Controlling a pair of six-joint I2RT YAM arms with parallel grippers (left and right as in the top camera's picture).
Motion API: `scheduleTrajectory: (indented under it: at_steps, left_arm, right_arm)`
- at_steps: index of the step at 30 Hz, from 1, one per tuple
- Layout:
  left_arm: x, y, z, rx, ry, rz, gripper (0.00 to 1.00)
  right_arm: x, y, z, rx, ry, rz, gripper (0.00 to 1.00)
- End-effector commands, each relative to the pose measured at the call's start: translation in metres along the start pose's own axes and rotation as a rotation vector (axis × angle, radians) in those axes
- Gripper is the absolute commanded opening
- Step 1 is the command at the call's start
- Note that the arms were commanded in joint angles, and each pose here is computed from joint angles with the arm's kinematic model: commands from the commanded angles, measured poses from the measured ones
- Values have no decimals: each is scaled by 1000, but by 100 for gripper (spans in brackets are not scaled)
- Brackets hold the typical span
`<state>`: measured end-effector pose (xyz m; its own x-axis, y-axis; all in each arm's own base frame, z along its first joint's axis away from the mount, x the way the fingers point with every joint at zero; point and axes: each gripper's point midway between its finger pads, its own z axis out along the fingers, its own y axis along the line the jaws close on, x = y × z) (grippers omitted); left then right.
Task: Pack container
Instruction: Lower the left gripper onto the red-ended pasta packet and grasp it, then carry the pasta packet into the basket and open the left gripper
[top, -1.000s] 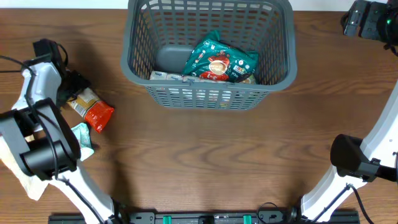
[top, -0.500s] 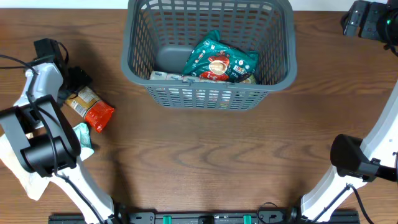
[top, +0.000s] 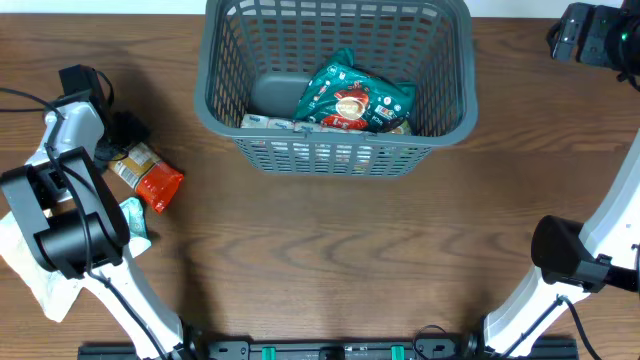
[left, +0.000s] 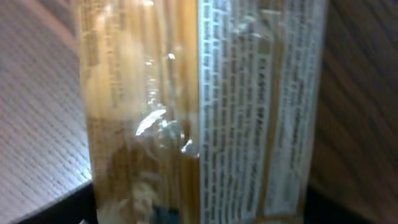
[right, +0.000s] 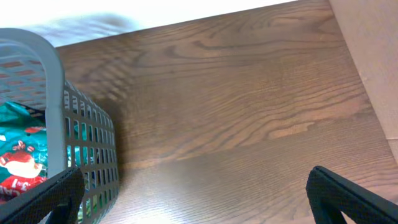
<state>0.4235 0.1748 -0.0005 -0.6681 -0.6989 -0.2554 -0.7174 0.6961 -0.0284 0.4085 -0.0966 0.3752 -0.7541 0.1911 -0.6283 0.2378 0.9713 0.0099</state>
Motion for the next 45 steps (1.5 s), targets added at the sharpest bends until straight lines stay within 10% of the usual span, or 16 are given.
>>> scheduleTrajectory:
  at_steps: [1,13,23,33,45]
  left_arm:
    - [4,5,1,-12,24,2,55]
    - [-29,-17,-127,189,-184,0,6]
    - [-22,-35,-299,438,-512,204,5]
    - [38,-111,-426,481,-1011,1025,6]
    - [98,-224,-515,708,-1363,1277,6]
  right_arm:
    - [2,-2,1,4,8,-9,99]
    - [-3,-46,2,186,-4,32,99]
    - [8,-66,31,177,76,77,99]
    - [22,-65,72,161,184,75,99]
    - [31,-67,92,158,244,61,99]
